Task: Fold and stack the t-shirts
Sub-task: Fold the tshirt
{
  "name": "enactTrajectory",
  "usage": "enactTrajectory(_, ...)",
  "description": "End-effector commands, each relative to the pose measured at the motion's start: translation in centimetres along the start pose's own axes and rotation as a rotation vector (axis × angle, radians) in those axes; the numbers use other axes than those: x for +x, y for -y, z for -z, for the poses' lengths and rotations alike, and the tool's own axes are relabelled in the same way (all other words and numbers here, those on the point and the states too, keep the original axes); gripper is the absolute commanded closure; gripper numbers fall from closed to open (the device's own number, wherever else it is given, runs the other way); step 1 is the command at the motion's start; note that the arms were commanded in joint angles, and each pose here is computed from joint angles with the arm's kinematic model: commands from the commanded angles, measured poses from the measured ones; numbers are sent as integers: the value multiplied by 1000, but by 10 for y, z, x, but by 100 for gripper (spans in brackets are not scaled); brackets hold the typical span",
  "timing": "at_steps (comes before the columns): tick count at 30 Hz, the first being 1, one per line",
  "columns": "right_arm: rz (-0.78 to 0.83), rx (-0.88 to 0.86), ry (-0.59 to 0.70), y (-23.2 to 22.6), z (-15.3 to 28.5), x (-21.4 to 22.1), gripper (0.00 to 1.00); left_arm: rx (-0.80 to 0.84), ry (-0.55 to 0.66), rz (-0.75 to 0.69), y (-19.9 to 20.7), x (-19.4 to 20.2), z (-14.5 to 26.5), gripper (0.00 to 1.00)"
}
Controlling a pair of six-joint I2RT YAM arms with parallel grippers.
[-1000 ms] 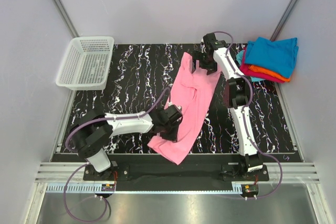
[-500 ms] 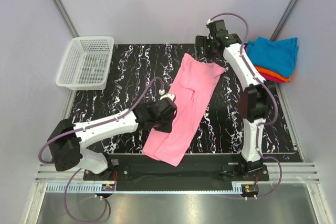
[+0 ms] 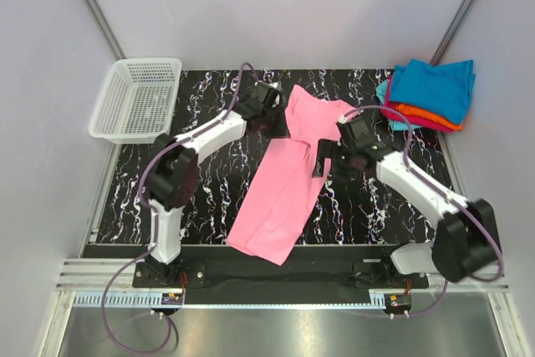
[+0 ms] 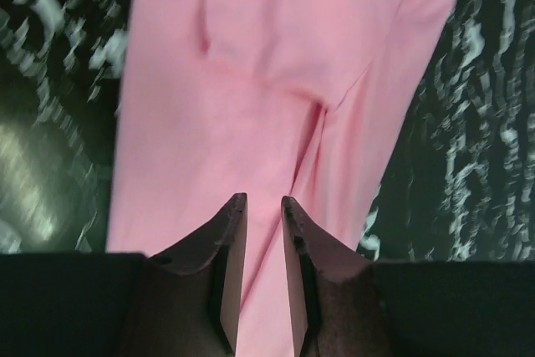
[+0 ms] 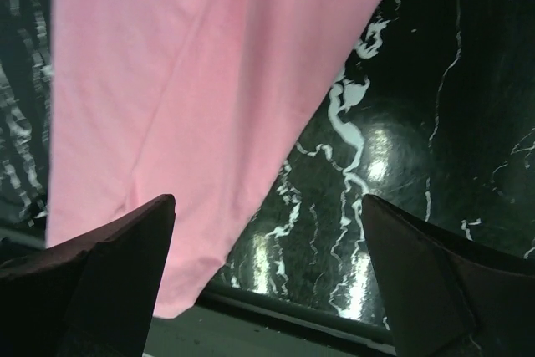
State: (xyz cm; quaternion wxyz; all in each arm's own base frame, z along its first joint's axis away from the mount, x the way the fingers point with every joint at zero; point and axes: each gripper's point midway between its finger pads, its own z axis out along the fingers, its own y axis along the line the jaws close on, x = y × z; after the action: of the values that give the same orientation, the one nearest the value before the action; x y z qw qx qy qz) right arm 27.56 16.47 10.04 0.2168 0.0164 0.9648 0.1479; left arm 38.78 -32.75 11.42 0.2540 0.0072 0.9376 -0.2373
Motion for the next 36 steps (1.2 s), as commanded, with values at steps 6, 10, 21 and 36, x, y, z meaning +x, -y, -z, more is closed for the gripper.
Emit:
enactTrajectory(6,-60,-387,123,-60,49,6,0,477,35,37,72,-42,-64,73)
enactTrajectory(10,-47,-474,63,-72,45,20,0,447,19,69,65,-42,-97,73)
enactTrajectory(21,48,-484,-185,-99,-24,80,0,285,48,94,31,-41,-129,74)
enactTrajectory(36,-14,-310,-301,-73,-72,113,0,44,40,73,-15,-35,-145,74)
